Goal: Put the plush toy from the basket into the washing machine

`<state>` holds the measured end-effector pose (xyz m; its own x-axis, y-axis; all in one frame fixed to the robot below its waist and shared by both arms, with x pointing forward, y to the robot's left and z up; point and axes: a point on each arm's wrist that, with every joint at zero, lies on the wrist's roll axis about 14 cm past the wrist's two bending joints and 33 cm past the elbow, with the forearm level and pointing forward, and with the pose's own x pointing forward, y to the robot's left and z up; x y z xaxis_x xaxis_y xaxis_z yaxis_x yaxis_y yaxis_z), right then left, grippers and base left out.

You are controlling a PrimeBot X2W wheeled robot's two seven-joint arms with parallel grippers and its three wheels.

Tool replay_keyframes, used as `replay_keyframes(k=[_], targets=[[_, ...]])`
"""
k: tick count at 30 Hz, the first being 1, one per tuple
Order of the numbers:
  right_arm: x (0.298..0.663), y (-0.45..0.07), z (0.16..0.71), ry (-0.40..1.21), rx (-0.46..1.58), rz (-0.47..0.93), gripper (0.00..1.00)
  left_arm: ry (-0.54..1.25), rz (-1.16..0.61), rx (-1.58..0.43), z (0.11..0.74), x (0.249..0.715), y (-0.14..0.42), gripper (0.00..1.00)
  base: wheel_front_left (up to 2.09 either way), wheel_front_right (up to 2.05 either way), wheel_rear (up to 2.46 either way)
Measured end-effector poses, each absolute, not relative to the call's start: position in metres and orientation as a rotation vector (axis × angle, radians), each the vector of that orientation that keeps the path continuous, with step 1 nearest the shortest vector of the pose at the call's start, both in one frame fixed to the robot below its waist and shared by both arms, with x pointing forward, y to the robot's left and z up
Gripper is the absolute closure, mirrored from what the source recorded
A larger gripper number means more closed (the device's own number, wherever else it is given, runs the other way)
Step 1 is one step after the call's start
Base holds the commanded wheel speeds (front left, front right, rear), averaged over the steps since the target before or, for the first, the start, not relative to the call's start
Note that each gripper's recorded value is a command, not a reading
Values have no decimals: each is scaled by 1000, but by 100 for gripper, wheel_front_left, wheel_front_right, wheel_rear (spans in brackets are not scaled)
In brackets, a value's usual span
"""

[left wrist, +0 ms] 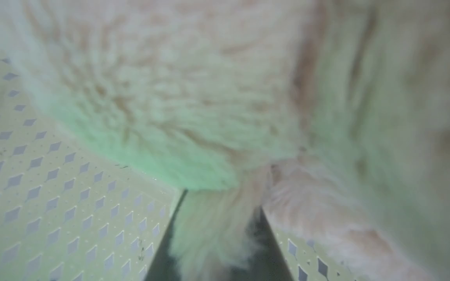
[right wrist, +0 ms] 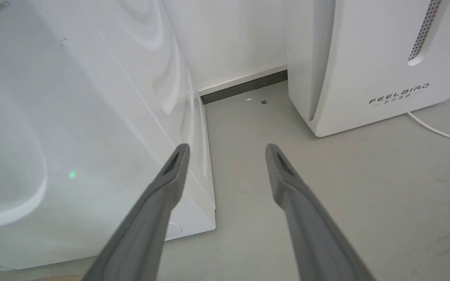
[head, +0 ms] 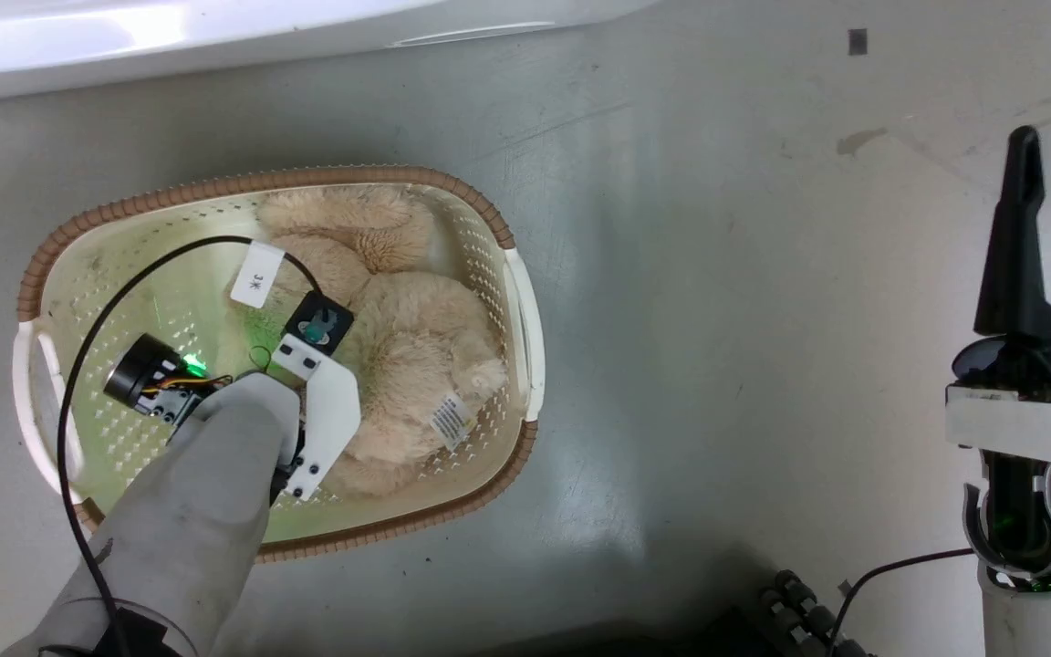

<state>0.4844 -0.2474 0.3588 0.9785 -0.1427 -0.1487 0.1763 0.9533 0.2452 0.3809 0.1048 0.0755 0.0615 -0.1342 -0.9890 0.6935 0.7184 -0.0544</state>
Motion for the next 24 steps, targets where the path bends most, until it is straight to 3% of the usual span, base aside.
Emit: replay_keyframes(k=[9,24], targets=[[480,-260,375,89,267,-198,0,1355,-655,487,87,386,104,100,0,0,0],[444,-256,427,39,264,-196,0,1027,-642,343,192,409,65,100,0,0,0]])
